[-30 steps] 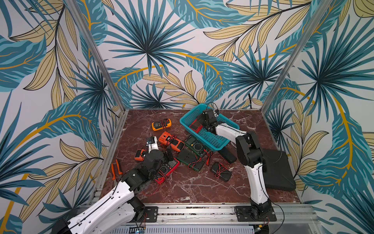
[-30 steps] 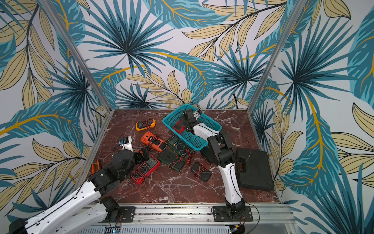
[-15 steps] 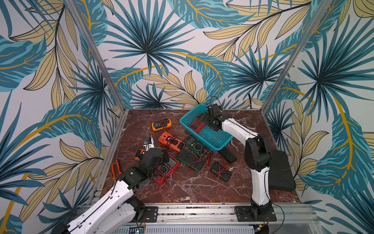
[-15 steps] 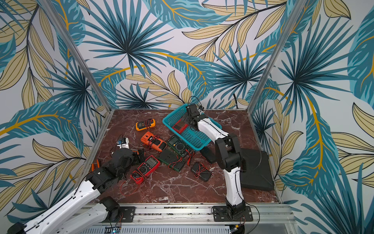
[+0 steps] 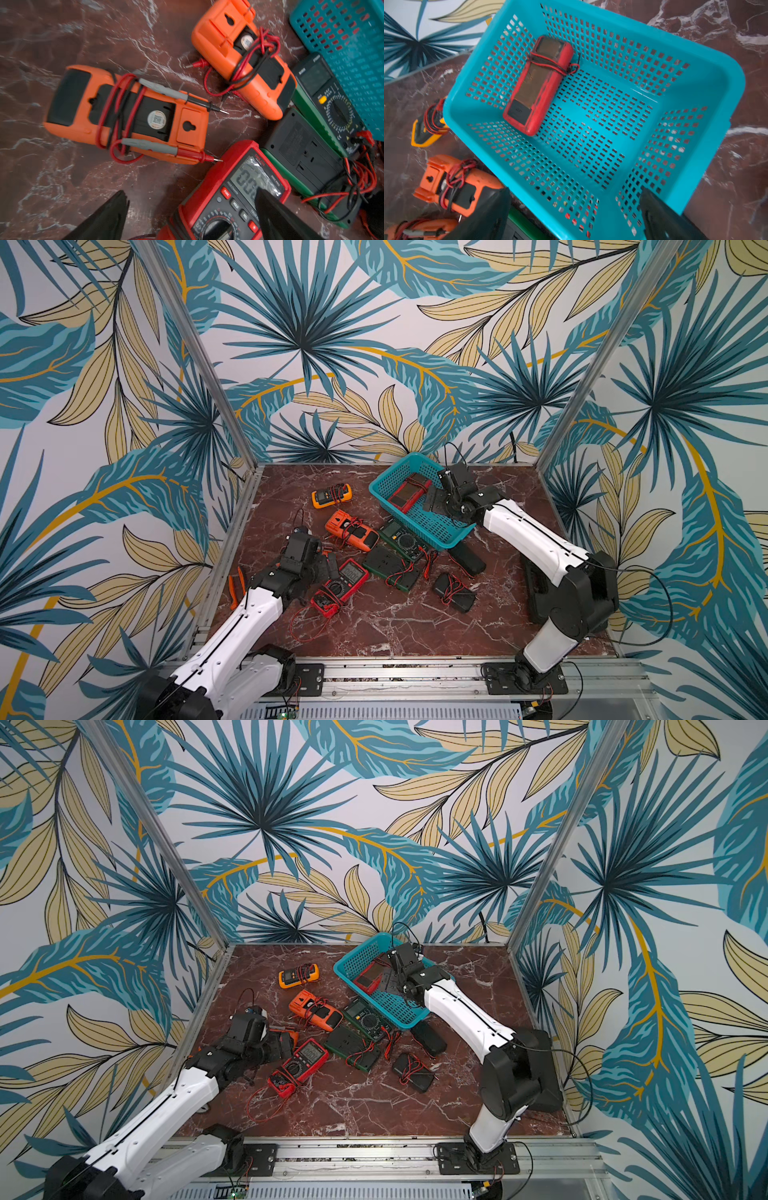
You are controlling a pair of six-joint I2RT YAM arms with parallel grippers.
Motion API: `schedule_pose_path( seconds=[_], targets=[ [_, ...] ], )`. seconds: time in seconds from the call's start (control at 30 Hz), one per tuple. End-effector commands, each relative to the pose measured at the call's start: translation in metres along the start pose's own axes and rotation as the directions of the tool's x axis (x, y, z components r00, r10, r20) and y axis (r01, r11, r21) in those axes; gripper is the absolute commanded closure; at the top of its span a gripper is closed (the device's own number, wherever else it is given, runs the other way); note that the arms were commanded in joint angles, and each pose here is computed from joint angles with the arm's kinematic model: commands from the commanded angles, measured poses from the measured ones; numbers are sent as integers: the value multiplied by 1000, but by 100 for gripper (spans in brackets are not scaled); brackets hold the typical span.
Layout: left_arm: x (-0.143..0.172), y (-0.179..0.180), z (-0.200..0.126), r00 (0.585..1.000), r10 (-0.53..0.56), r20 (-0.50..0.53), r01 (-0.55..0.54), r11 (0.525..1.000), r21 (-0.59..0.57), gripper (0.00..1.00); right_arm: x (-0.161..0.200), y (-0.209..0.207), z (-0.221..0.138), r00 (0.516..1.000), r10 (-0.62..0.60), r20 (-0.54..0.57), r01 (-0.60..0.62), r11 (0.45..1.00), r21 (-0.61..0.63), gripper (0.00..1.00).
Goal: Put the multimeter into the basket
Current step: Pick up the multimeter from the center of the board.
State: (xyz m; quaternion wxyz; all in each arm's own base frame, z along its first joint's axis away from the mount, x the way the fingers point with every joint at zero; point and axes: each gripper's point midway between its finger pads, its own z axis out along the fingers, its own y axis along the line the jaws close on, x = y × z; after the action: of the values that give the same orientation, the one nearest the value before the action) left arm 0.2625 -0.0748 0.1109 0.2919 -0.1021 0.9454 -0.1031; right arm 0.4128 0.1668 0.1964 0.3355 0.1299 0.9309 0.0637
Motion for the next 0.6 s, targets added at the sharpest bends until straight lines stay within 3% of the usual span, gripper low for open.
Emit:
schedule_pose_path(
  seconds=[0.0, 0.2, 0.33, 0.57],
  targets=[
    [-8, -33, -8, 996, 90, -27, -85, 985, 151, 0, 8, -22, -17, 999, -30, 9, 30, 997, 70, 1],
    [11, -41, -6, 968, 164, -189, -128, 974, 188, 0, 10, -34, -33, 999, 21, 47, -24, 997, 69, 1],
    [15, -39, -8, 944, 191, -269, -155, 977, 149, 0, 8, -36, -40, 998, 15, 62, -19, 998, 64, 1],
    [23, -45, -7, 915, 223, -336, -206, 975, 85, 0, 3, -48, -56, 993, 14, 115, -23, 997, 79, 1]
  ],
)
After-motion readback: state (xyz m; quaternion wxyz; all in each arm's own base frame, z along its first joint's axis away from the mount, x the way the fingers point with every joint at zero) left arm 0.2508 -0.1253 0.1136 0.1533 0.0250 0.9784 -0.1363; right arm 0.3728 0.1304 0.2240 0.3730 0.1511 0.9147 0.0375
